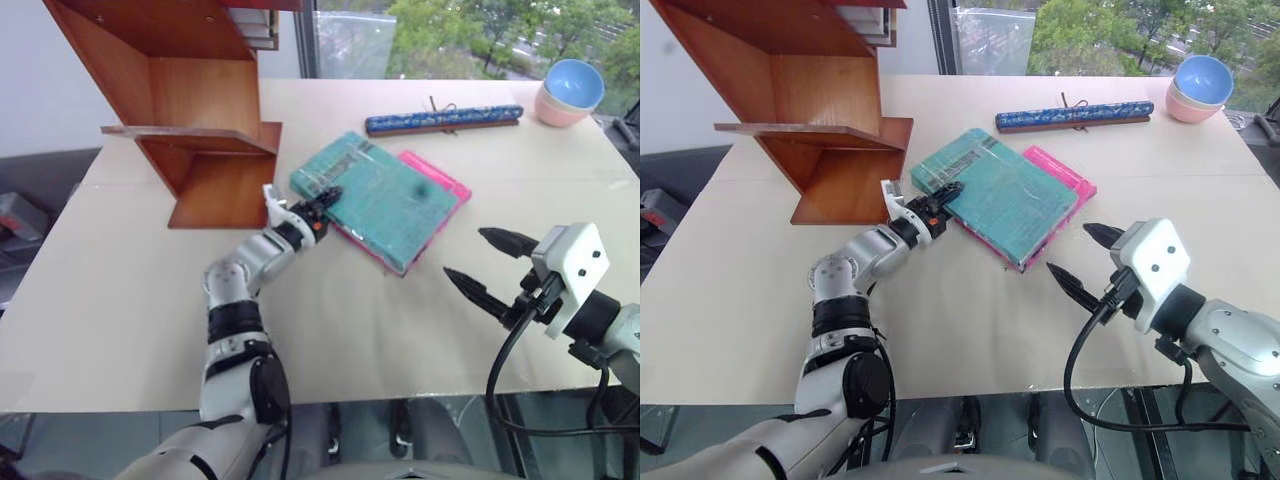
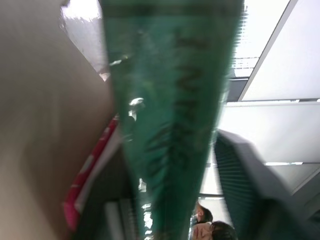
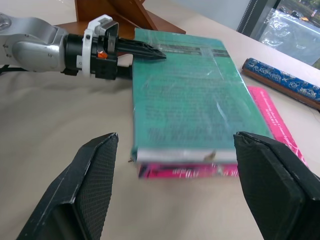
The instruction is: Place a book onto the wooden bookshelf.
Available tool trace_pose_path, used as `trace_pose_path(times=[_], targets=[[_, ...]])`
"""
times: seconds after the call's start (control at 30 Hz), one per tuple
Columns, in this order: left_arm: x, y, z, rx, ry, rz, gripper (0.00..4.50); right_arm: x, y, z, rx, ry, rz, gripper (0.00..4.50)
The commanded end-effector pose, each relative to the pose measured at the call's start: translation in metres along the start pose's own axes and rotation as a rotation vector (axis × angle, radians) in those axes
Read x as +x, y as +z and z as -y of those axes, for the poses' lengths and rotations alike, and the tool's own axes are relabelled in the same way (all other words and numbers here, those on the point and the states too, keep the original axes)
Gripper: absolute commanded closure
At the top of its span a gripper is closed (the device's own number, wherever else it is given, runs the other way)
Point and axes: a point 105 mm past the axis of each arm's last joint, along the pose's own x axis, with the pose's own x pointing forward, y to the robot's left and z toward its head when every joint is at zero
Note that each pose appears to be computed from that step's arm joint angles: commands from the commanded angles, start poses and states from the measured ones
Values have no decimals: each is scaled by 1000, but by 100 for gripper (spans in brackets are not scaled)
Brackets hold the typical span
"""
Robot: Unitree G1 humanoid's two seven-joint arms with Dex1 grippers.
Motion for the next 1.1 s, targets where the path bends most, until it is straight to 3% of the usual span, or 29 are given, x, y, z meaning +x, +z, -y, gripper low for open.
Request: trace_pose_path(times=[0.03, 0.17, 0.2, 0.27, 0.47, 0.5, 0.9, 1.1], targets=[[-7, 8, 13, 30, -45, 38, 122, 1, 11, -5, -31, 1, 57, 70], [-12, 18, 11, 36, -34, 71, 122, 6, 10, -5, -28, 8, 73, 70], [-14, 21, 11, 35, -32, 81, 165, 8, 10, -5, -27, 10, 77, 70], [-18, 26, 10, 41, -27, 99, 190, 9, 10, -6, -26, 15, 82, 70], [-34, 32, 12, 38, -25, 121, 432, 12, 11, -14, 0, 42, 95, 70], [-35, 32, 11, 42, -22, 118, 445, 14, 10, -14, 4, 47, 96, 70], [-58, 30, 13, 47, -19, 107, 445, 14, 10, -15, -3, 64, 99, 70], [-66, 26, 49, 159, -159, -20, 445, 13, 17, -4, -12, 22, 114, 70]])
